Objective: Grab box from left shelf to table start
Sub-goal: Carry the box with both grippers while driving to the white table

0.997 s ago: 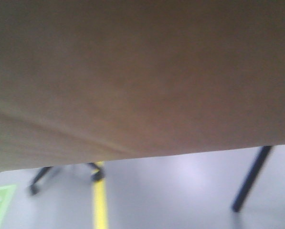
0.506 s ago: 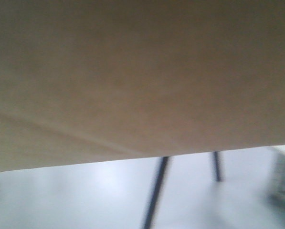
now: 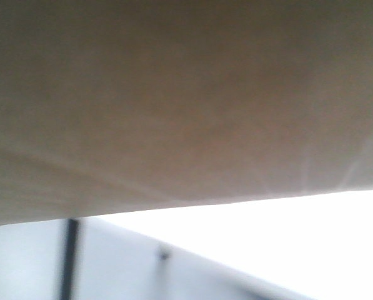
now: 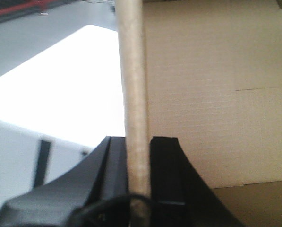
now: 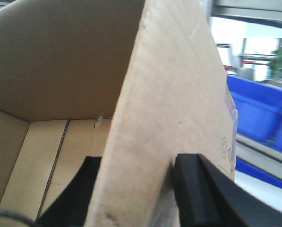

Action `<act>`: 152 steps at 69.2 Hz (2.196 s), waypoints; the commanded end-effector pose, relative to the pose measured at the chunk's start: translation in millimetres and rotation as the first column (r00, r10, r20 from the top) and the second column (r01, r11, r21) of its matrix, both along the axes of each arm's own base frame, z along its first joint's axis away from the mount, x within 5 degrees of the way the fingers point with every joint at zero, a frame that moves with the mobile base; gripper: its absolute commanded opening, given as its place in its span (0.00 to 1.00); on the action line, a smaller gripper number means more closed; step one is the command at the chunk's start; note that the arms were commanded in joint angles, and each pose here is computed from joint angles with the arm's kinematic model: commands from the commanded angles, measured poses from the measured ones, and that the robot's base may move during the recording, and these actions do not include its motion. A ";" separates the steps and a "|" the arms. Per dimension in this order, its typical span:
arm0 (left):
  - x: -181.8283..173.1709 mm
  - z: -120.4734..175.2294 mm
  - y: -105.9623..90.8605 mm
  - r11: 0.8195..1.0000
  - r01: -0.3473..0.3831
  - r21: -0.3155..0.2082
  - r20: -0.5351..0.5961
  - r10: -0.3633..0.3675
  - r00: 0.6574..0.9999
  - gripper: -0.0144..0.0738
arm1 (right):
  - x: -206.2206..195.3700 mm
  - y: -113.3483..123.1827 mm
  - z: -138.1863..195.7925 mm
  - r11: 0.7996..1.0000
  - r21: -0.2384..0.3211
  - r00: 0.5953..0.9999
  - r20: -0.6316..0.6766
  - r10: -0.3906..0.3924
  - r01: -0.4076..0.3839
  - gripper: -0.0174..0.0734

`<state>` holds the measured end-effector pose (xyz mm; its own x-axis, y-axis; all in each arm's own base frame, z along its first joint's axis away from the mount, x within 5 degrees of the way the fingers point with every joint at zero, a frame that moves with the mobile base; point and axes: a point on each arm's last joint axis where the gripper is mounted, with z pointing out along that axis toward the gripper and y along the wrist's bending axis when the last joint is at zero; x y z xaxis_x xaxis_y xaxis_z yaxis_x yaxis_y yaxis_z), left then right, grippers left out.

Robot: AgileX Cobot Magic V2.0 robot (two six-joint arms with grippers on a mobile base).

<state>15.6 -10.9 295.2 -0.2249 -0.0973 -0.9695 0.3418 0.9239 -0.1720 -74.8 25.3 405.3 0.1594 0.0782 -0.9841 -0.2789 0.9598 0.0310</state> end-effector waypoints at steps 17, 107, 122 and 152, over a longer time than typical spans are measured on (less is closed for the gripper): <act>4.4 -5.6 6.4 0.986 -0.050 0.157 -0.025 0.055 0.998 0.05 | -6.3 -5.5 19.4 0.998 0.029 0.986 0.157 -0.054 0.050 0.26; 4.4 -5.6 6.4 0.986 -0.050 0.157 -0.025 0.055 0.998 0.05 | -6.3 -5.5 19.4 0.998 0.029 0.986 0.157 -0.054 0.050 0.26; 4.4 -5.6 6.4 0.986 -0.050 0.157 -0.025 0.055 0.998 0.05 | -6.3 -5.5 19.4 0.998 0.029 0.986 0.157 -0.054 0.050 0.26; 4.1 -5.6 5.5 0.988 -0.043 0.145 -0.030 0.048 0.998 0.05 | -6.3 -5.5 19.4 0.998 0.029 0.986 0.157 -0.054 0.050 0.26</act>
<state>15.5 -11.1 295.2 -0.2262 -0.0994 -0.9690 0.3448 0.9222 -0.1751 -74.8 25.3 405.3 0.1589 0.0799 -0.9841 -0.2792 0.9597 0.0328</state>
